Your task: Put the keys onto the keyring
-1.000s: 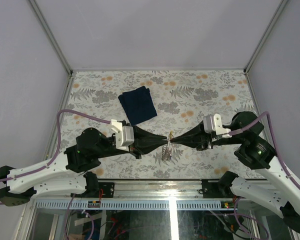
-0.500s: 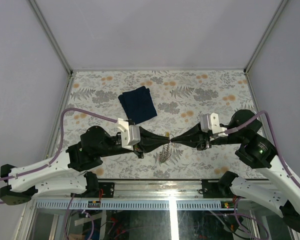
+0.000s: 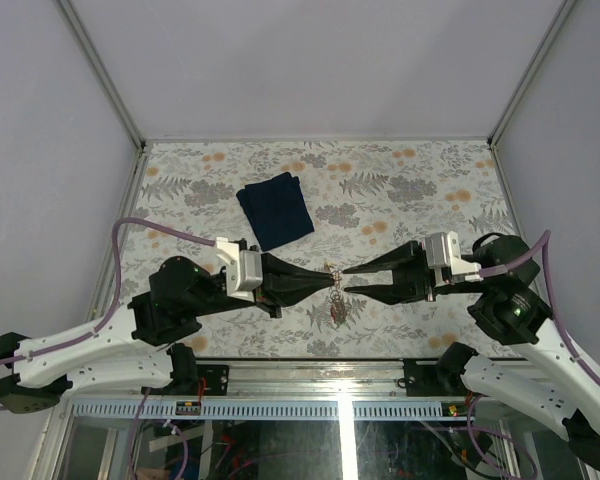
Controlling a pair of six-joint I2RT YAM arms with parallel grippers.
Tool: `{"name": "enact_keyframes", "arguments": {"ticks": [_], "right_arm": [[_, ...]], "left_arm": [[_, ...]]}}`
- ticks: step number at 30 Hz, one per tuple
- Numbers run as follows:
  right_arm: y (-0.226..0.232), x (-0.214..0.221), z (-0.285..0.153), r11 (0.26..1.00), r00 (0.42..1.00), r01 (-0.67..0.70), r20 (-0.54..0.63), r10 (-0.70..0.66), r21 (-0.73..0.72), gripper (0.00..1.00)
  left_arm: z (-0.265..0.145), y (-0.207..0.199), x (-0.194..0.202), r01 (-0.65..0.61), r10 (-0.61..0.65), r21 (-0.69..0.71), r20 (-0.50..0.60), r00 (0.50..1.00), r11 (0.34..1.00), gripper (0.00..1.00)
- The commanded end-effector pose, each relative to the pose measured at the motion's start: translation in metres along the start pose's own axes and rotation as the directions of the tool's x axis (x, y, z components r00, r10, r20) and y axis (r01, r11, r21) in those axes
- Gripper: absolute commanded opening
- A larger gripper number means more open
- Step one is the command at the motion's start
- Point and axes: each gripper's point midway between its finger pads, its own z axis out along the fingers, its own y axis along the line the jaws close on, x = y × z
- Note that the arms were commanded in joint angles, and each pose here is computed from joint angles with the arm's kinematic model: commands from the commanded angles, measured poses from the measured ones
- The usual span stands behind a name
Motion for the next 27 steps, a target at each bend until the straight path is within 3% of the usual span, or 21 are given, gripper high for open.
{"name": "enact_keyframes", "arguments": {"ticks": [1,15,27], "right_arm": [[0.002,-0.023,0.005,0.999,0.995,0.039,0.089,-0.037,-0.024,0.36],[0.001,-0.020,0.011,0.999,0.995,0.016,0.101,-0.010,-0.050,0.34],[0.004,-0.013,0.013,0.997,0.996,-0.010,0.089,0.017,-0.077,0.25]], "left_arm": [[-0.003,-0.003,-0.048,-0.021,0.018,0.016,0.166,0.986,1.000,0.00],[0.000,-0.006,-0.045,-0.021,0.015,0.035,0.158,0.987,0.999,0.00],[0.001,-0.007,-0.045,-0.021,0.015,0.043,0.156,0.988,0.999,0.00]]}}
